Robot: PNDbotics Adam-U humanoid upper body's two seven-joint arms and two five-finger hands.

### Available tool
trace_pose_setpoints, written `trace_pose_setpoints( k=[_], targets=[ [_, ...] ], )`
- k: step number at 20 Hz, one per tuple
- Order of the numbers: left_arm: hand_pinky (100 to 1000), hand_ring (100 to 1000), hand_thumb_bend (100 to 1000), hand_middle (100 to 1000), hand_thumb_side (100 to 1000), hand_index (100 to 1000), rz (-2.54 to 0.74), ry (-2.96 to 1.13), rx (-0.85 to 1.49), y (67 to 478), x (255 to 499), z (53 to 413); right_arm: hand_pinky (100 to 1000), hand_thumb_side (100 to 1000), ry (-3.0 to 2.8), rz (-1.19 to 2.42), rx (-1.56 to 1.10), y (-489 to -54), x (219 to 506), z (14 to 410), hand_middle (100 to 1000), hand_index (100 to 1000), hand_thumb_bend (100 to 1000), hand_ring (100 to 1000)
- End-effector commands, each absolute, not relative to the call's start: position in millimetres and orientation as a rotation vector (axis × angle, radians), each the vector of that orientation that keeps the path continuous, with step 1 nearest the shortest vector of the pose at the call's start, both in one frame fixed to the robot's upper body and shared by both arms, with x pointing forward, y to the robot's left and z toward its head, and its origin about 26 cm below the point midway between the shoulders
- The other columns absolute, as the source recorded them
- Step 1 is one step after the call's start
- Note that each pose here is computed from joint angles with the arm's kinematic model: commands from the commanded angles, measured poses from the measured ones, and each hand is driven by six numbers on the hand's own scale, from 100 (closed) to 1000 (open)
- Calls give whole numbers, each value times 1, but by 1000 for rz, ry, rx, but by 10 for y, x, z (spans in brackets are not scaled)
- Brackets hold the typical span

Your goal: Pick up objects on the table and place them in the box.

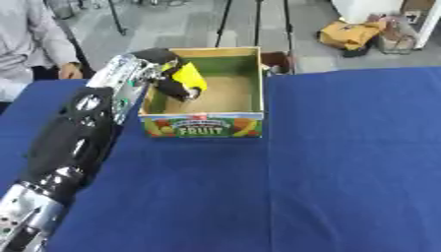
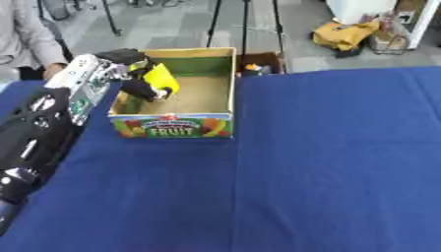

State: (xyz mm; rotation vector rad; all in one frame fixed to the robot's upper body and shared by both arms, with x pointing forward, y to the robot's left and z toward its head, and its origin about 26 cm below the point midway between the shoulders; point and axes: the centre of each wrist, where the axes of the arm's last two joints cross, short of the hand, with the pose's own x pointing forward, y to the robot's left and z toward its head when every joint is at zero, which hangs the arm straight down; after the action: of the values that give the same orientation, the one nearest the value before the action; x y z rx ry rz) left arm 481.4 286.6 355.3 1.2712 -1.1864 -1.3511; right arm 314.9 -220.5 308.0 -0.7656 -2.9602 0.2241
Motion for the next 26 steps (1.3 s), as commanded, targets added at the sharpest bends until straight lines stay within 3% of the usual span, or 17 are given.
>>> trace_pose_setpoints(
  k=[1,9,15,19,20,23,24,26],
  targets=[
    [517,504,100,482,686,663,-1326,-1198,1302,2895,4795,3647,778,1000,-2989,231,-774,-2226,3107,3159,710,871,100,884],
    [538,518,100,509,683,714,-1330,-1183,1298,2884,4831,3564,777,1000,-2990,230,-769,-2230,3106,3162,708,868,100,884],
    [627,636,160,645,680,800,-1347,-1130,1257,2909,4852,3511,775,1000,-2991,221,-766,-2233,3107,3162,706,867,100,883],
    [682,767,203,804,675,934,-1352,-1115,1240,2915,4848,3514,774,1000,-2990,218,-764,-2233,3107,3158,705,867,100,883],
    [702,820,231,864,673,997,-1354,-1120,1240,2910,4845,3521,774,1000,-2990,218,-764,-2234,3108,3156,704,867,100,883],
    [724,847,296,893,669,1000,-1356,-1141,1246,2893,4830,3553,774,1000,-2988,218,-763,-2237,3108,3151,704,867,100,883],
    [737,859,370,908,678,1000,-1356,-1149,1249,2887,4824,3567,774,1000,-2987,219,-763,-2238,3108,3149,703,867,100,883],
    [750,872,432,925,688,1000,-1351,-1168,1256,2879,4812,3593,774,1000,-2985,219,-763,-2239,3109,3146,704,867,100,883]
  ],
)
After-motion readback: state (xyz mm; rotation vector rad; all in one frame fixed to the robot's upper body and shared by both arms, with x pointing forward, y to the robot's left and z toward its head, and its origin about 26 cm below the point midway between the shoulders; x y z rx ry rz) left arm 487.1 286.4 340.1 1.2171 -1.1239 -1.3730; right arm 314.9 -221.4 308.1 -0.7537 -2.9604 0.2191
